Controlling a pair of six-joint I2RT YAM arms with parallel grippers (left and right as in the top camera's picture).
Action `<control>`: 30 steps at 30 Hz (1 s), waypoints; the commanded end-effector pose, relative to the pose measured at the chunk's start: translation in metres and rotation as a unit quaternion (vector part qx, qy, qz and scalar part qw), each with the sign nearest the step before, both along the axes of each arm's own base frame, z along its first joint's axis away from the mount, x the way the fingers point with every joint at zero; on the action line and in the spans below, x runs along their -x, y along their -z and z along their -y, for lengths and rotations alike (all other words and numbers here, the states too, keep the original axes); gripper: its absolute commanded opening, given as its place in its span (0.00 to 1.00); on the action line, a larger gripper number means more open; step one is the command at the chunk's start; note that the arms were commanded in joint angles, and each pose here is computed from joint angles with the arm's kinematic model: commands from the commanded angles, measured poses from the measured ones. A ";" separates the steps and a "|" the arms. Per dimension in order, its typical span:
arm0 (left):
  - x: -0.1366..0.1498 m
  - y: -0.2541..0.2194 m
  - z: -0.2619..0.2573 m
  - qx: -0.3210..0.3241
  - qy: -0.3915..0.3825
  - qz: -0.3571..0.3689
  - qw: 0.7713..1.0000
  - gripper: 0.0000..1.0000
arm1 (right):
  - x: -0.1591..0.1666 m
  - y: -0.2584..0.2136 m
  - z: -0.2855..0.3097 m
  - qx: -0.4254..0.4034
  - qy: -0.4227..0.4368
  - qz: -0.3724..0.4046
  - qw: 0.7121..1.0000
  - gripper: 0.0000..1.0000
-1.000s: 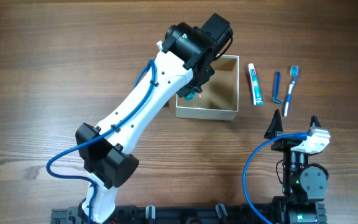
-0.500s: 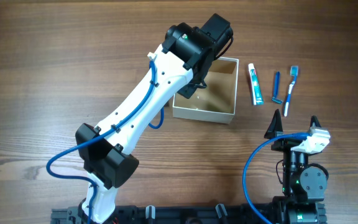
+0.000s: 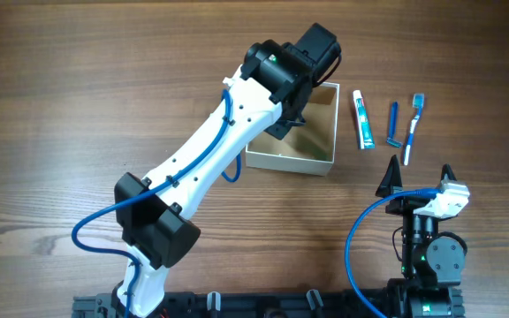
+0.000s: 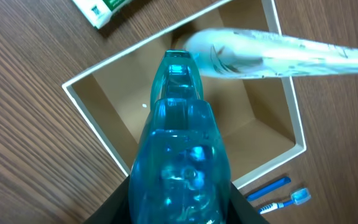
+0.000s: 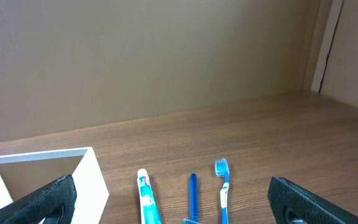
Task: Pack container
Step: 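Lower the mouthwash bottle into the box beside the tube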
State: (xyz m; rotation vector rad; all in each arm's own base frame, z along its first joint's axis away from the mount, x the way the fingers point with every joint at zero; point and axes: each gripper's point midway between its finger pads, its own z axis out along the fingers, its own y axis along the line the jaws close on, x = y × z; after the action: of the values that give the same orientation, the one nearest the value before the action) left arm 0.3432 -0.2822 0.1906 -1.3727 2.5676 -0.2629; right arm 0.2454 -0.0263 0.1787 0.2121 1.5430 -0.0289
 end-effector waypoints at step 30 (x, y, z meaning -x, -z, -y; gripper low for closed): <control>0.019 0.029 -0.014 -0.045 -0.046 -0.065 0.996 0.08 | 0.001 -0.002 0.000 -0.009 -0.002 0.006 1.000 1.00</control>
State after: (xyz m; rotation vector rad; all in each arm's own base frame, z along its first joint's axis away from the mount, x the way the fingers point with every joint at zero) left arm 0.3221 -0.2678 0.1730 -1.4922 2.5919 -0.0849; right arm 0.2454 -0.0262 0.1787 0.2115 1.5431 -0.0289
